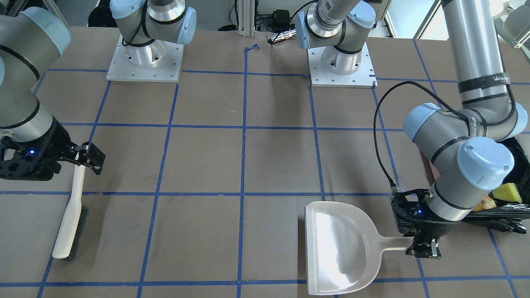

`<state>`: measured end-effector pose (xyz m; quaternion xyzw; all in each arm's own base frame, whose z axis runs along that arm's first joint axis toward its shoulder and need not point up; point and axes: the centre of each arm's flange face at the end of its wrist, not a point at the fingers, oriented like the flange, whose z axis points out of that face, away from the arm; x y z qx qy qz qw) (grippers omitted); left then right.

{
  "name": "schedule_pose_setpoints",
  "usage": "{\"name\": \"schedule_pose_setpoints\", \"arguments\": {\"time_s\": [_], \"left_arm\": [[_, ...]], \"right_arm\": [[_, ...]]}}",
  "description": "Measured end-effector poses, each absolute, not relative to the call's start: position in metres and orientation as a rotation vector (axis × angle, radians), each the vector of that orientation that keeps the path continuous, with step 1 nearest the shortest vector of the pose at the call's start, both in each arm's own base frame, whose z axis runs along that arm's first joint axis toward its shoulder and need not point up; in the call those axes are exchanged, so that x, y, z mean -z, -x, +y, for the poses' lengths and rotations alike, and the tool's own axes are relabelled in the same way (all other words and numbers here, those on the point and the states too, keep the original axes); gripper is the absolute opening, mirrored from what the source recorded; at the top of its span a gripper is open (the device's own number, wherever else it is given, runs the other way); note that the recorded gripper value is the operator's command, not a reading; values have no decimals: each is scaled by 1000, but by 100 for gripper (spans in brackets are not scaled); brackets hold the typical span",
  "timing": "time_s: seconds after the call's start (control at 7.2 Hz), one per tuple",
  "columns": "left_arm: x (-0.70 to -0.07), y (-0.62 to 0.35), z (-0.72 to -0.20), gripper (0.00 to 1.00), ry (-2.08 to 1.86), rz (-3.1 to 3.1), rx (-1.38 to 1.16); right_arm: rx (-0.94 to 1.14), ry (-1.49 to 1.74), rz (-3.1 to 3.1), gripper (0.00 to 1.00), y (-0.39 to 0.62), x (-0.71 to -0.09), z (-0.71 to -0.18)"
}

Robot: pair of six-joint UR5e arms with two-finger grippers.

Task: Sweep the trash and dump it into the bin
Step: 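Return the dustpan to the table with the left gripper while the right lowers the brush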

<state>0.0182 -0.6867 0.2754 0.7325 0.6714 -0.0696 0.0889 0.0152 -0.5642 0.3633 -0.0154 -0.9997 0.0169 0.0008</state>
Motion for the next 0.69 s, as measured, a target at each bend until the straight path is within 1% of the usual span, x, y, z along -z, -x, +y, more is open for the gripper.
{"name": "schedule_pose_setpoints", "arguments": {"time_s": [0.28,0.42,0.56,0.69], "left_arm": [[-260,-18,-687,0,-2205,2035,172],[-253,-18,-685,69,-2213,2046,158],[-244,-16,-682,95,-2216,2066,147],[-240,-11,-677,96,-2202,2101,143]], "right_arm": [[-22,56,-3126,100,-57,-403,-541],[-37,52,-3122,100,-82,-430,-527],[-63,58,-3122,100,-109,-455,-509],[-95,45,-3126,100,-132,-473,-493]]}}
